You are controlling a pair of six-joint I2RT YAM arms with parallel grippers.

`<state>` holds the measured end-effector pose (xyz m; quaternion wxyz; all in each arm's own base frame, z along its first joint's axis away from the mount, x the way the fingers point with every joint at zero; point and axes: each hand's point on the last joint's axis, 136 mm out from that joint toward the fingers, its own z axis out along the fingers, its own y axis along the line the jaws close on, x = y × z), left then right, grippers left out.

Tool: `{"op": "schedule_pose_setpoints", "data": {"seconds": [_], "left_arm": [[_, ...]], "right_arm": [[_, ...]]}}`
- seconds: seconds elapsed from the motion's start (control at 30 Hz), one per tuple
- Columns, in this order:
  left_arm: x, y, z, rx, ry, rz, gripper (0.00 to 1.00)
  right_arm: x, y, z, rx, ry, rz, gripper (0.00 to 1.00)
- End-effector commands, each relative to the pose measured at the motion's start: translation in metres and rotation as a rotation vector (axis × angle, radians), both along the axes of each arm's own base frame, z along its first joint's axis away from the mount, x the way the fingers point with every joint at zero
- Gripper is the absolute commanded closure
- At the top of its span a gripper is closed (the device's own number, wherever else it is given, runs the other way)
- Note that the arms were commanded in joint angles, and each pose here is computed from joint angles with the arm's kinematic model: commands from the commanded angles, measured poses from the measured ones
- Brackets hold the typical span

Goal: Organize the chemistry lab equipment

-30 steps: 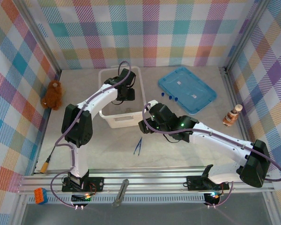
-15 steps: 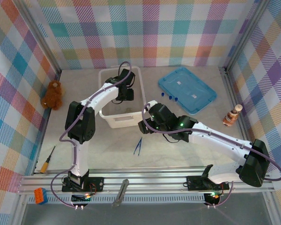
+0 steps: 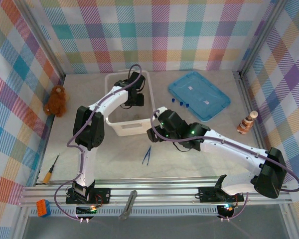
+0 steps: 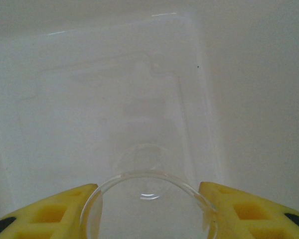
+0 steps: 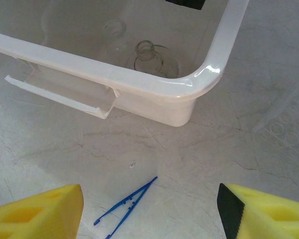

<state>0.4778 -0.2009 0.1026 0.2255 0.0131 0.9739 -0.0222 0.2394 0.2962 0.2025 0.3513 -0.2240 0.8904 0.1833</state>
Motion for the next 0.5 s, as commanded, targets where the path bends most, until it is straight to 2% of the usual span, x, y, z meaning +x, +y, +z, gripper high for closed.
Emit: {"op": "schedule_pose_setpoints", "data": {"seconds": [0.0, 0.47], "left_arm": [[0.0, 0.004, -0.002, 0.013, 0.033, -0.019, 0.52], [-0.005, 0.004, -0.018, 0.024, 0.076, -0.026, 0.52]], "right_arm": [[0.0, 0.005, 0.003, 0.021, 0.006, -0.004, 0.27], [0.001, 0.007, 0.003, 0.026, 0.01, -0.004, 0.27]]}}
